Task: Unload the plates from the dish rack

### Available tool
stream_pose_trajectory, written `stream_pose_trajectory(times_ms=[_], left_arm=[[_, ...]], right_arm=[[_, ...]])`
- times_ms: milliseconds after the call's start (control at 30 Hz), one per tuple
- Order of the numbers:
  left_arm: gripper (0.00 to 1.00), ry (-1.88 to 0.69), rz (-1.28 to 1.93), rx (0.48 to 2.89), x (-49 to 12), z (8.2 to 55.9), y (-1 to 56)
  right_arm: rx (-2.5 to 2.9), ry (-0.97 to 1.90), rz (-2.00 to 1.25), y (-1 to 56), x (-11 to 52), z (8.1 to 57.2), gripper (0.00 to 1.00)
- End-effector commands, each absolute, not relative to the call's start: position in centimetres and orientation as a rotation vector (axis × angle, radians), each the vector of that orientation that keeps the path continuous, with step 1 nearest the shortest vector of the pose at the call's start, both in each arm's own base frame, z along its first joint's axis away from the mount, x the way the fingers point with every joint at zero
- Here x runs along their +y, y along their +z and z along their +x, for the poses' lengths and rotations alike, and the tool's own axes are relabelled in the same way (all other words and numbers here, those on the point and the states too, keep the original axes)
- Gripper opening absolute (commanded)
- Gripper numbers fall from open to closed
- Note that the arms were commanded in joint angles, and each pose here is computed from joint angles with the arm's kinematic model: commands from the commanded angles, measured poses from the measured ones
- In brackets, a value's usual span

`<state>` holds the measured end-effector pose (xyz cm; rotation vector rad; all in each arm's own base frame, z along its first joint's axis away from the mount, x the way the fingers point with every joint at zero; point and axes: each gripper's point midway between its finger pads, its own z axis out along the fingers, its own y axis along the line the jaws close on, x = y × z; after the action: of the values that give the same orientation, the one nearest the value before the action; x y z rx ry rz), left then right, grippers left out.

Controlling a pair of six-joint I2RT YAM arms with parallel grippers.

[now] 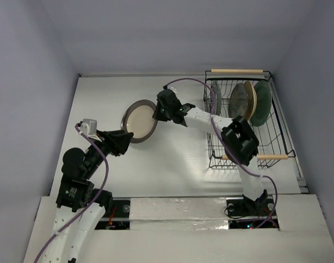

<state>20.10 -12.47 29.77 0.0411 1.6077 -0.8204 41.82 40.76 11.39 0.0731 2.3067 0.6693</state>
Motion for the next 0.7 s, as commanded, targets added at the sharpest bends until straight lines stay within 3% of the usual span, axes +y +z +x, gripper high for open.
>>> stream_pose_trajectory(times_ms=[0,67,200,300,433,667], left_arm=[[0.47,-0.822,0.04,1.585,-12.5,20.3,30.3],[0.47,-0.822,0.04,1.587,-12.5,20.4,30.3],[0.47,-0.825,0.04,1.592,-12.5,20.4,30.1],[0.47,-0.823,0.041,1.589,-12.5,20.4,30.2],[0.47,-0.824,0.04,1.59,-12.5,20.4,30.2],[0.47,-0.826,0.042,1.591,-12.6,20.4,30.2]], right_arm=[[2.036,0.979,0.17,19.8,44.6,44.9,0.0],[2.068,0.973,0.191,17.5,44.7,44.9,0.01],[2.111,0.962,0.203,15.0,44.9,44.8,0.29],[2.137,0.964,0.199,13.4,44.8,44.3,0.39],[2.161,0.975,0.179,12.6,44.6,43.4,0.42],[2.15,0.91,0.096,14.1,43.1,42.6,0.71]])
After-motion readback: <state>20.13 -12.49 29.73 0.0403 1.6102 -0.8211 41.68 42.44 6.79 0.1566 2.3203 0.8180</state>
